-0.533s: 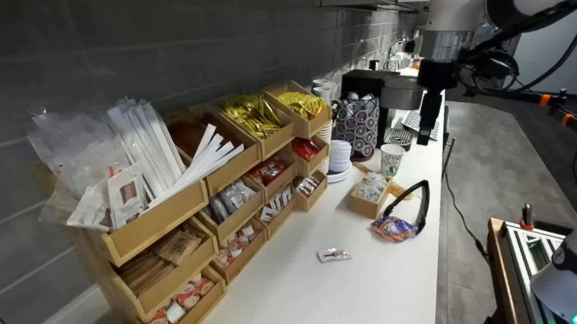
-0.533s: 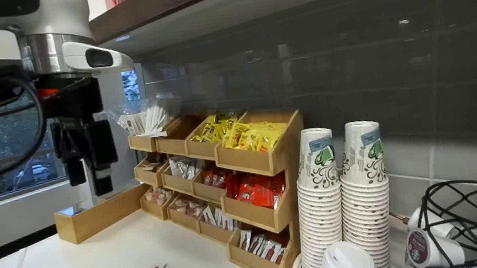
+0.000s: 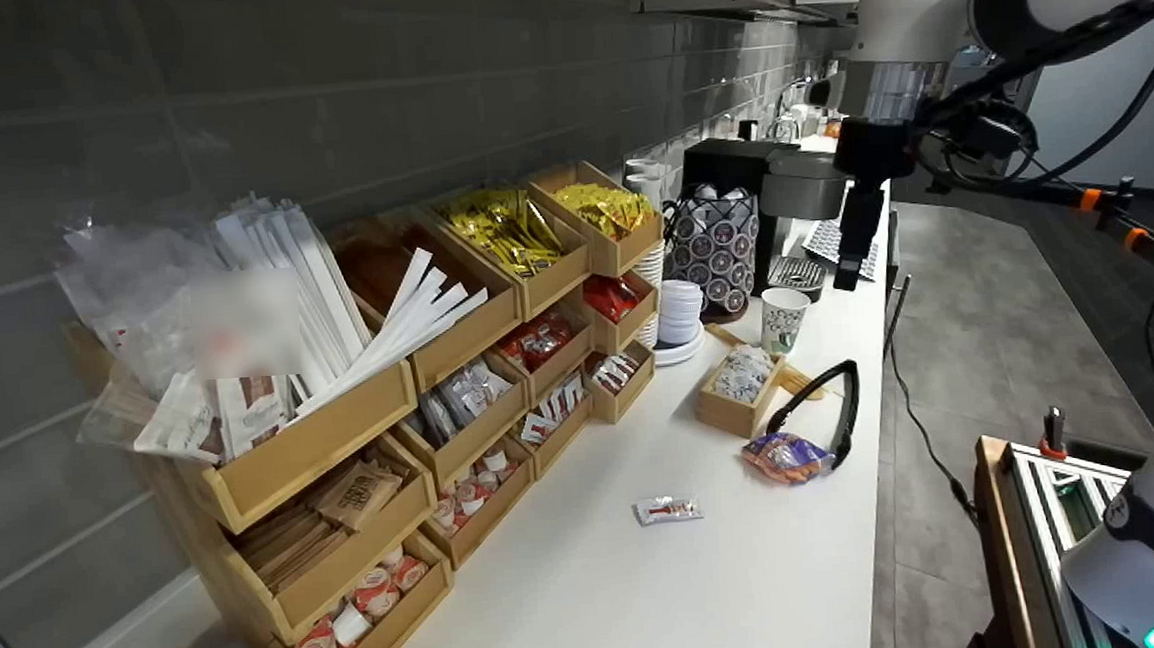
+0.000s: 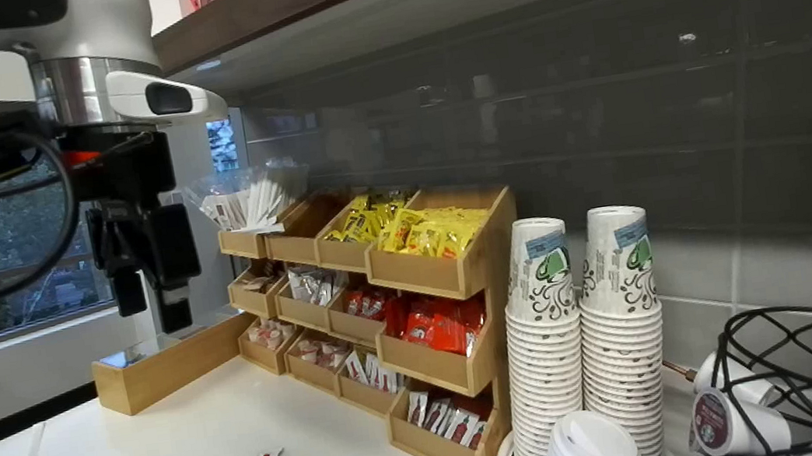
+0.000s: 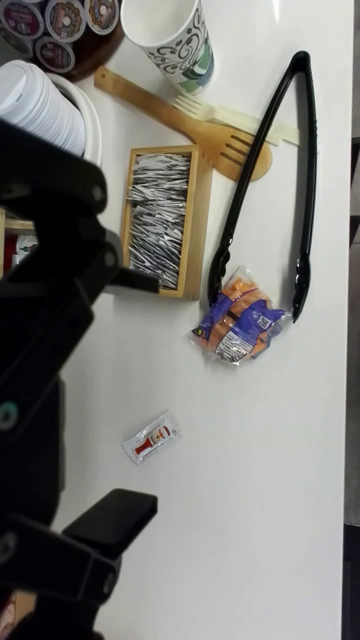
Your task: Put the tomato sauce pack that is on the counter, next to the others
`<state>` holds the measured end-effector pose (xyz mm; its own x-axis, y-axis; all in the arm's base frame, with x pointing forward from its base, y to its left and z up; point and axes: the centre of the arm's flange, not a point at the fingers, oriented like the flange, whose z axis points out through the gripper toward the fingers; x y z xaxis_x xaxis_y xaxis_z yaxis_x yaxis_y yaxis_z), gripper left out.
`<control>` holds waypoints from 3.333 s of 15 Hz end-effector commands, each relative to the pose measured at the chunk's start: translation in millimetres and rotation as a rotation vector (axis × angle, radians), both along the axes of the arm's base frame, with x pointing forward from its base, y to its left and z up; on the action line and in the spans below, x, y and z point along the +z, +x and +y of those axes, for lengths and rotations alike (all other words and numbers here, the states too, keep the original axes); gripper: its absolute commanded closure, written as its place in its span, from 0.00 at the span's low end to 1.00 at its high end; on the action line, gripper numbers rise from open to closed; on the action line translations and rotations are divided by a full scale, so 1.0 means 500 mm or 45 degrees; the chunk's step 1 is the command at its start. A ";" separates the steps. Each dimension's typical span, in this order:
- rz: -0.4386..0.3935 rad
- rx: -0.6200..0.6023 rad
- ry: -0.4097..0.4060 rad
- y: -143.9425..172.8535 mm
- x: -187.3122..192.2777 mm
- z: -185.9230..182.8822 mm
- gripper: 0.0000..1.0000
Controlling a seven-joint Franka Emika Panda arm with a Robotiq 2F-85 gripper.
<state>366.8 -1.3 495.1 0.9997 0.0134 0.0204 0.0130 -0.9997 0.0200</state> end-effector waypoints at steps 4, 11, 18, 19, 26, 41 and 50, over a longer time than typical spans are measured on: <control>0.000 0.000 0.000 0.000 0.000 0.000 0.00; 0.012 0.033 0.004 0.003 -0.017 0.018 0.00; -0.094 0.347 0.137 0.013 -0.172 0.215 0.00; -0.117 0.389 0.135 0.015 -0.190 0.229 0.00; -0.129 0.459 0.066 0.064 -0.328 0.226 0.00; -0.053 0.460 0.069 0.123 -0.438 0.243 0.00; -0.207 0.473 0.074 0.152 -0.516 0.263 0.00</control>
